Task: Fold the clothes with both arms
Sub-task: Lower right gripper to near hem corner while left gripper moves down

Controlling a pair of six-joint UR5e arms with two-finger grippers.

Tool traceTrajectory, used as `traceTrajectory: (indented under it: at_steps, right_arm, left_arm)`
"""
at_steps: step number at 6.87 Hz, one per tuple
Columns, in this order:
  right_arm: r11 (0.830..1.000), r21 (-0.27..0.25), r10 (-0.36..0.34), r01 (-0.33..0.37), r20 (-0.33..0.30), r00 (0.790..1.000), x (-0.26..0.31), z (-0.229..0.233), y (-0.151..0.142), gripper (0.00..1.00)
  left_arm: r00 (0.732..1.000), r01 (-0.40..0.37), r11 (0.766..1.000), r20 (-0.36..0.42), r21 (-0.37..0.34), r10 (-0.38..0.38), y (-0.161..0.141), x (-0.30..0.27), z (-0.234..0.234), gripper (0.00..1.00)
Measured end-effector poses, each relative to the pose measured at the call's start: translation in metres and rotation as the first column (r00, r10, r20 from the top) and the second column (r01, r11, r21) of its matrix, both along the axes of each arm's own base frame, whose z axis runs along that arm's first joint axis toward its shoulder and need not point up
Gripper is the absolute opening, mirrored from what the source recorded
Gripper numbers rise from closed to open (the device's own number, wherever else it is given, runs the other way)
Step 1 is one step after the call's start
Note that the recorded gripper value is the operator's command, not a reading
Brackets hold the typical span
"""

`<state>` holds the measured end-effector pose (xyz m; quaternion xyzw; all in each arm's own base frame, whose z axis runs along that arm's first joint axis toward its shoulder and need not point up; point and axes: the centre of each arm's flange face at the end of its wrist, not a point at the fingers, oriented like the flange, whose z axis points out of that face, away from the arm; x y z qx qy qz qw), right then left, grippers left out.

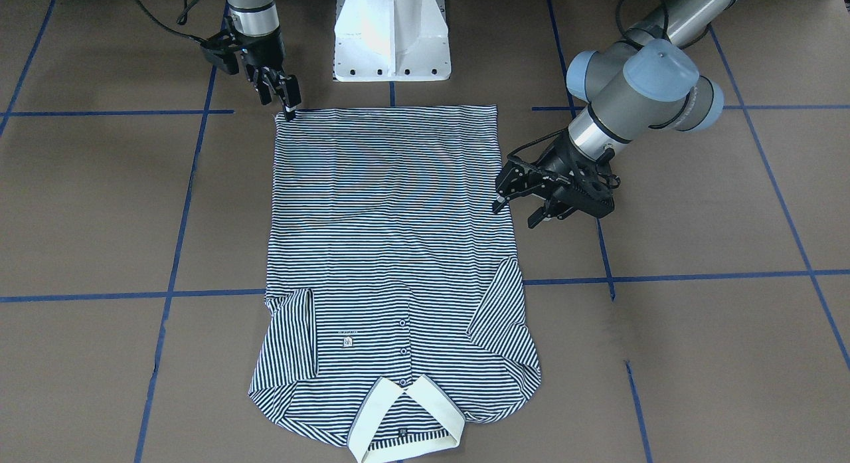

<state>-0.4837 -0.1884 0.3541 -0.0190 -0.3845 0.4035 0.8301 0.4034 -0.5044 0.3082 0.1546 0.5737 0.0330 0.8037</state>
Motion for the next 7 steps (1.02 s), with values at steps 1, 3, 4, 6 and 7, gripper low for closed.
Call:
traceTrajectory:
  at_steps: [1, 3, 4, 6, 7]
  right_arm:
    - [1.000, -0.004, -0.004, 0.004, -0.009, 1.000, -0.0056, 0.0033, 0.0004, 0.67]
    - [1.000, -0.017, -0.016, 0.016, -0.016, 1.000, -0.0099, 0.0065, 0.0014, 0.57]
    - [1.000, -0.020, -0.018, 0.018, -0.017, 1.000, -0.0104, 0.0070, 0.0016, 0.52]
    - [1.000, -0.022, -0.020, 0.020, -0.022, 1.000, -0.0114, 0.0088, 0.0018, 0.33]
    - [1.000, -0.022, -0.021, 0.020, -0.023, 1.000, -0.0116, 0.0095, 0.0018, 0.19]
  left_arm:
    - [1.000, 0.000, 1.000, 0.000, 0.000, 0.000, 0.0001, -0.0001, 0.0000, 0.77]
    - [1.000, 0.000, 1.000, 0.000, 0.000, 0.000, 0.0002, -0.0002, -0.0006, 0.77]
    - [1.000, 0.000, 1.000, -0.001, 0.001, 0.000, 0.0003, -0.0003, -0.0008, 0.77]
    - [1.000, 0.000, 1.000, -0.001, 0.001, 0.000, 0.0006, -0.0006, -0.0012, 0.77]
    - [1.000, 0.000, 1.000, -0.002, 0.000, 0.000, 0.0007, -0.0006, -0.0013, 0.77]
